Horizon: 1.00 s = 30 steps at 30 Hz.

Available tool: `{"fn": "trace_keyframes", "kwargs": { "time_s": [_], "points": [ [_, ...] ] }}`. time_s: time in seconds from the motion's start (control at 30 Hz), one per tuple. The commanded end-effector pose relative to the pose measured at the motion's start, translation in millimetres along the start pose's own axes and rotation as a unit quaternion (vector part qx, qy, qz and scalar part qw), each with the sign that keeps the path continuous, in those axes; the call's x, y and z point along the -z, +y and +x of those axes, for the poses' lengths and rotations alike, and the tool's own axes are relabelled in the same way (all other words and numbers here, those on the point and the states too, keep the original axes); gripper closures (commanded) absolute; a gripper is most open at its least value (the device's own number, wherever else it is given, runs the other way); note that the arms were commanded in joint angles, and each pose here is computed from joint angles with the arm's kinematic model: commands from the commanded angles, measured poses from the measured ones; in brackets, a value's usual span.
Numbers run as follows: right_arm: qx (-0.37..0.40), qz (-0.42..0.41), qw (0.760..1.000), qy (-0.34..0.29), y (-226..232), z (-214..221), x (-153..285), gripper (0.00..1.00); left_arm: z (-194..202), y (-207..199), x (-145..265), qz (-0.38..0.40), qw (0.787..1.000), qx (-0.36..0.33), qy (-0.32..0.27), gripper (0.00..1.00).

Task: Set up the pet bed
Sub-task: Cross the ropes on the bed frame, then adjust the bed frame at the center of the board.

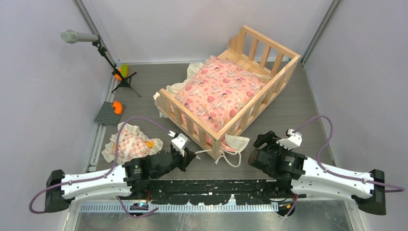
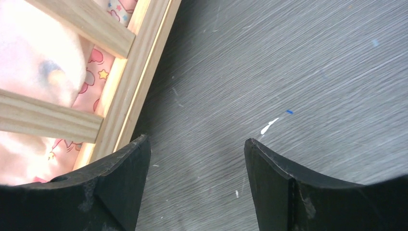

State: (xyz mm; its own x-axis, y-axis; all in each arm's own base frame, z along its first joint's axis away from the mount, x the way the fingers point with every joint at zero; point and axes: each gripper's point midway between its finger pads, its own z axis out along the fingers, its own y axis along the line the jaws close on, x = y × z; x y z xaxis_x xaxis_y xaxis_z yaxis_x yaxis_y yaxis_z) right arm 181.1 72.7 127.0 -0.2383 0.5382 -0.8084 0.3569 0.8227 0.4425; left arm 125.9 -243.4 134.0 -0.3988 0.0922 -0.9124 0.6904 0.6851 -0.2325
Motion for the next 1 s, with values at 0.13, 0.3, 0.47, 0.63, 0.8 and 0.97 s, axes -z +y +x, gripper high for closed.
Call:
{"fn": "trace_keyframes", "kwargs": {
  "time_s": [0.13, 0.3, 0.47, 0.63, 0.8, 0.97],
  "points": [
    [0.016, 0.019, 0.999, -0.034, 15, -36, 10, 0.24, -15, 0, 7, -0.003, 1.000, 0.006, -0.019, 1.00],
    [0.005, -0.063, 0.996, 0.056, 32, -20, 26, 0.24, -14, 0, 7, -0.002, 1.000, 0.007, -0.018, 1.00],
    [-0.047, -0.244, 0.956, 0.152, 61, -7, 66, 0.27, -13, -3, 3, 0.002, 1.000, 0.007, -0.014, 1.00],
    [0.001, -0.350, 0.910, 0.220, 81, 12, 101, 0.27, -12, -4, 0, 0.001, 1.000, 0.005, -0.011, 1.00],
    [0.051, -0.388, 0.889, 0.239, 111, 33, 109, 0.31, -14, -4, -1, -0.002, 1.000, 0.005, -0.013, 1.00],
    [0.095, -0.382, 0.886, 0.245, 138, 29, 114, 0.34, -13, -5, -2, -0.002, 1.000, 0.007, -0.010, 1.00]
  ]
}}
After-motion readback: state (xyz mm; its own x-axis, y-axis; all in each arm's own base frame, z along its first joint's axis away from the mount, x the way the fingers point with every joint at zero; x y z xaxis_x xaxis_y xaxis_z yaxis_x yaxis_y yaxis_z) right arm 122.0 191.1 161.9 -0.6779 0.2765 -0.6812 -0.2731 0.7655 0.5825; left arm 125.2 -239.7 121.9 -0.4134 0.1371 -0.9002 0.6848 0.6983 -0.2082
